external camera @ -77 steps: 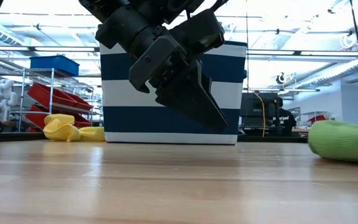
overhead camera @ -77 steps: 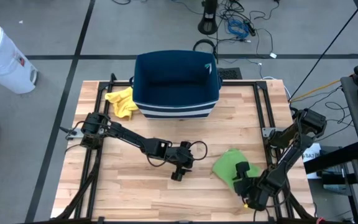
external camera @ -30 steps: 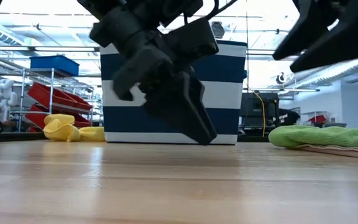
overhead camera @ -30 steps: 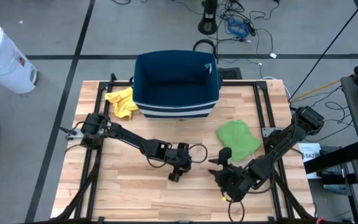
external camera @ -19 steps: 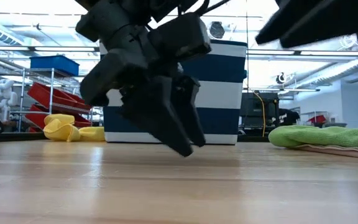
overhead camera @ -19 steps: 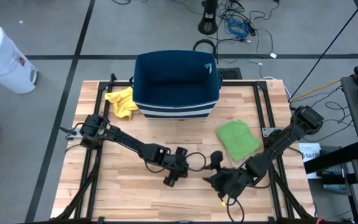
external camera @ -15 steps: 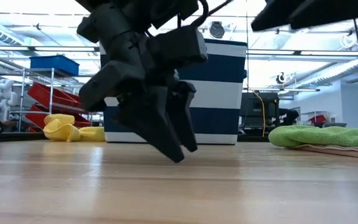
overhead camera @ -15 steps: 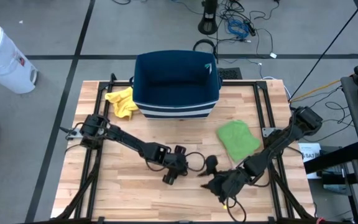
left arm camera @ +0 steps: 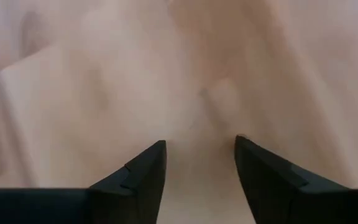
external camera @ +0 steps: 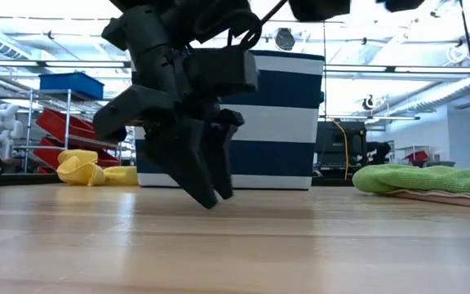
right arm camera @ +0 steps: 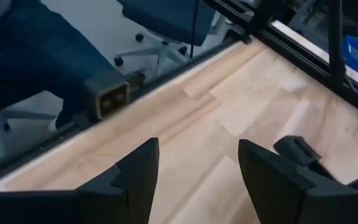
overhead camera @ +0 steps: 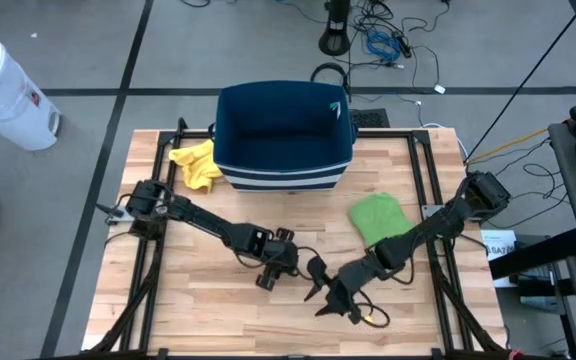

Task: Fold towel
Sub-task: Fold the yellow towel

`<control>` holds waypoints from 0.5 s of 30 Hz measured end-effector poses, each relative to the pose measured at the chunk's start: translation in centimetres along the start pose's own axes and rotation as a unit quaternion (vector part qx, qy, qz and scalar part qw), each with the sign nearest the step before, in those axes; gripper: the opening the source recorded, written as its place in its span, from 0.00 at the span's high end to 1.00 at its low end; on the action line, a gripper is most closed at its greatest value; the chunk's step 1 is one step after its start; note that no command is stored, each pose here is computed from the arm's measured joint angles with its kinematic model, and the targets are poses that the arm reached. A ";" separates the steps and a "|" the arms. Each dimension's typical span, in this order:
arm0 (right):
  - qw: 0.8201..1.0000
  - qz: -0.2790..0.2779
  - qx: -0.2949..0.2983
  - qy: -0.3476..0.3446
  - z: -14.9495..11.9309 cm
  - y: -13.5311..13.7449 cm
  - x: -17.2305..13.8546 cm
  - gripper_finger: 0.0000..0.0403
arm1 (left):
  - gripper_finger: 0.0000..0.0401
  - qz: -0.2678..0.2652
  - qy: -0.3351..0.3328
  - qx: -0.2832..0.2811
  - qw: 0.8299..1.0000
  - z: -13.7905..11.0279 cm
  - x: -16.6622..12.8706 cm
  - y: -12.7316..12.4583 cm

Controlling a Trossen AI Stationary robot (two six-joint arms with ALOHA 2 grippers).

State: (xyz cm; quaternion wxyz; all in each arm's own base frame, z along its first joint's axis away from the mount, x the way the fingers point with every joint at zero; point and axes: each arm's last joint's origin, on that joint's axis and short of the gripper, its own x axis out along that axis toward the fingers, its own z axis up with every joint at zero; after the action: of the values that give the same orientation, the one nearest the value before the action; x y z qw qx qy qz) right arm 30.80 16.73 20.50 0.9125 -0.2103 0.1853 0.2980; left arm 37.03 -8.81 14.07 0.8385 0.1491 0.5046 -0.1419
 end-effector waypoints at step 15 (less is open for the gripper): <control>0.997 -0.004 0.046 0.068 -3.1 -2.2 -0.4 0.49 | 0.56 0.022 0.138 -0.039 0.989 -3.7 -2.9 4.1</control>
State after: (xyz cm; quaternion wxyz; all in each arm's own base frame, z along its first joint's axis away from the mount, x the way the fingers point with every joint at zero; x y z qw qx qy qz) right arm 31.21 13.39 18.66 0.9076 -0.1885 0.2593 0.2710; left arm 34.34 -3.40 15.47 0.7687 0.1452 0.6176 -0.0818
